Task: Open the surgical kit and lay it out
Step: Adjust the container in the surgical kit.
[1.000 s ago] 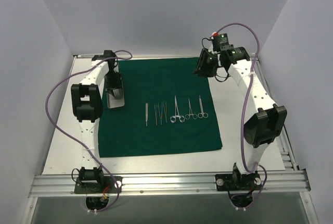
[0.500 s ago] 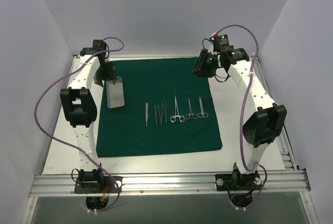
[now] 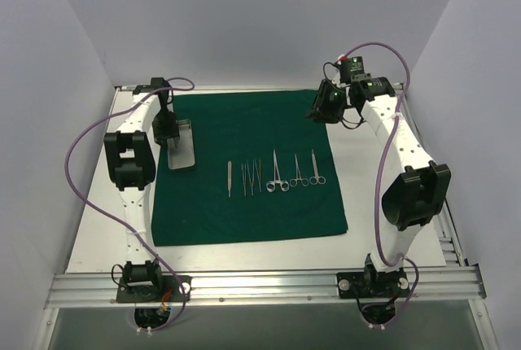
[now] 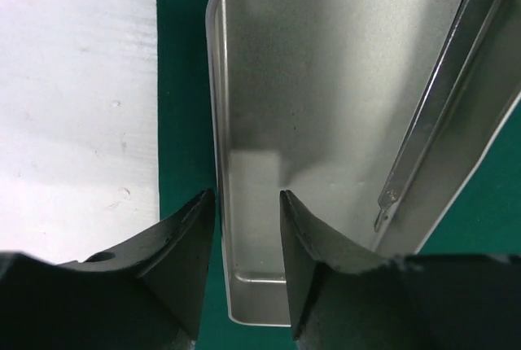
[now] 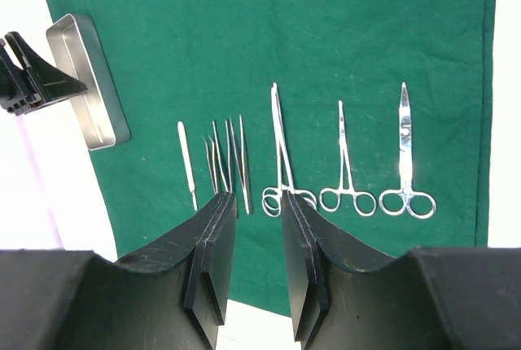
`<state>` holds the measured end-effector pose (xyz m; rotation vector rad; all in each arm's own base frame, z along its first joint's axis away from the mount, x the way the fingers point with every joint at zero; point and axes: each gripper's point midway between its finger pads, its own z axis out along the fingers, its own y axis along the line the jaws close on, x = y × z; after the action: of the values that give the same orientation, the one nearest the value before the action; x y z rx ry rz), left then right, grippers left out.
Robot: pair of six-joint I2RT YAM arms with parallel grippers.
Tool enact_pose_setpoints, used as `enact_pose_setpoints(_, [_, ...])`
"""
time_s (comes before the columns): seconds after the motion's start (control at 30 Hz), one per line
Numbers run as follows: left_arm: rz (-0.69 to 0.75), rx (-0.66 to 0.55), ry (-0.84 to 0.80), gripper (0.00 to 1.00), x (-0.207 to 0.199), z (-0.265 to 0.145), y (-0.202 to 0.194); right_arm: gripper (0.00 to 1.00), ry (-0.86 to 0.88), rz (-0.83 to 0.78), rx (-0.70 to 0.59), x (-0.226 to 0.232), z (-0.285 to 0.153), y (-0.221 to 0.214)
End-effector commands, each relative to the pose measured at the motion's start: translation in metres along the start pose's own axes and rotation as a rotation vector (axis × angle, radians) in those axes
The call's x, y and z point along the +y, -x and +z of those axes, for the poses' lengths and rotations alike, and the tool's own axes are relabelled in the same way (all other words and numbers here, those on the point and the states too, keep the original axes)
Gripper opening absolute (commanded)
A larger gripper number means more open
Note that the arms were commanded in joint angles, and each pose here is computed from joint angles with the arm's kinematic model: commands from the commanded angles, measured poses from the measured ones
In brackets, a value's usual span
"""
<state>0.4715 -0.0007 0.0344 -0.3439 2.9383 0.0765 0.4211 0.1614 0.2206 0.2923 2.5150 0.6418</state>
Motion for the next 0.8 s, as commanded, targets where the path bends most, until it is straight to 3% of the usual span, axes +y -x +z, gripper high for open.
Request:
enact_pose_setpoints(0.0, [-0.005,-0.019,-0.031,0.45,-0.005,-0.008,0.010,0.30,0.029,-0.019,-0.032,0.005,-0.021,0.003])
enact_pose_setpoints(0.1, [-0.022,-0.012,-0.043,0.38,0.007,-0.003,0.012,0.30,0.029,-0.013,-0.031,0.005,-0.020,0.003])
enact_pose_setpoints(0.33, [-0.007,0.007,-0.117,0.05,0.006,0.005,0.014,0.30,0.031,-0.010,-0.026,0.005,-0.016,0.004])
enact_pose_setpoints(0.77, [0.011,-0.010,-0.176,0.02,0.002,-0.002,0.014,0.30,0.031,0.006,-0.011,0.005,-0.011,0.002])
